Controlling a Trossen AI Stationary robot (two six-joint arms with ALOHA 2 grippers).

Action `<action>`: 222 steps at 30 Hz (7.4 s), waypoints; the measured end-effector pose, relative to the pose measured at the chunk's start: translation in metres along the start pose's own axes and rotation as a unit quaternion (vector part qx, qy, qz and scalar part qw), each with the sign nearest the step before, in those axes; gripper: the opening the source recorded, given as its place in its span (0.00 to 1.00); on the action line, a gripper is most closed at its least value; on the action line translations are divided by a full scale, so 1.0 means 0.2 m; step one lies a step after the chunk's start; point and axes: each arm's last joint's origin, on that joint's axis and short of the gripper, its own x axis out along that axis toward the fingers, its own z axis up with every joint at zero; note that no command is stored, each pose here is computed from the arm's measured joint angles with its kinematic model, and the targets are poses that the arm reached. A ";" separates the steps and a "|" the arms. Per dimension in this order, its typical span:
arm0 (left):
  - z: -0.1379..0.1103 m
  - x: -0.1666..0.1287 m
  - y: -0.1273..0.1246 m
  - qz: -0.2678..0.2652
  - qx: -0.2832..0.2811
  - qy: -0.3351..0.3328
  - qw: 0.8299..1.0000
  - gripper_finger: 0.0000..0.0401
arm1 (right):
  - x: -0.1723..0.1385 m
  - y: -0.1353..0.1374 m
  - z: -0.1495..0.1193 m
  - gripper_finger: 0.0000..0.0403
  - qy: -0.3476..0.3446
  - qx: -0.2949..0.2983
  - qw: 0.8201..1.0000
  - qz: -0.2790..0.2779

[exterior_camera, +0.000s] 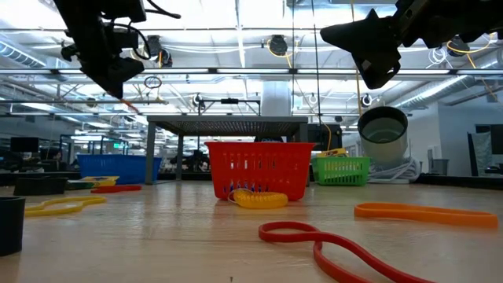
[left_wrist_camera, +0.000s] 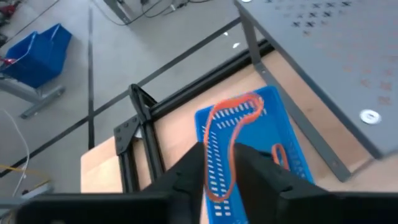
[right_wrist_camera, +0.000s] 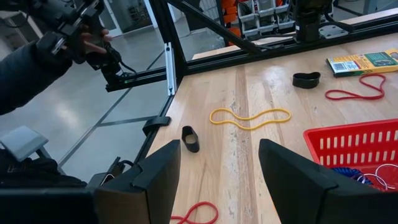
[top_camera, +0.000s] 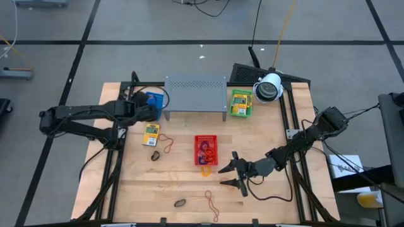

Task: Pick & Place Office Desk Supplies
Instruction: Put the top left orange rubber band into the blue basket, then put the yellow crayon box into the green basket

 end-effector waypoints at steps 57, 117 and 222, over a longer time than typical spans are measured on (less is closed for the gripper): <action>-0.01 0.27 -0.12 0.060 0.095 0.136 0.984 0.41 | 0.00 0.00 -0.01 0.52 0.005 0.002 1.000 -0.004; -0.78 -0.31 -0.12 -0.303 -0.115 -0.004 0.946 0.42 | 0.00 -0.01 0.01 0.52 -0.004 0.023 1.000 -0.003; -0.55 -0.06 -0.66 -0.546 0.147 0.234 0.791 0.00 | 0.03 -0.12 0.04 0.52 -0.010 0.003 0.999 -0.051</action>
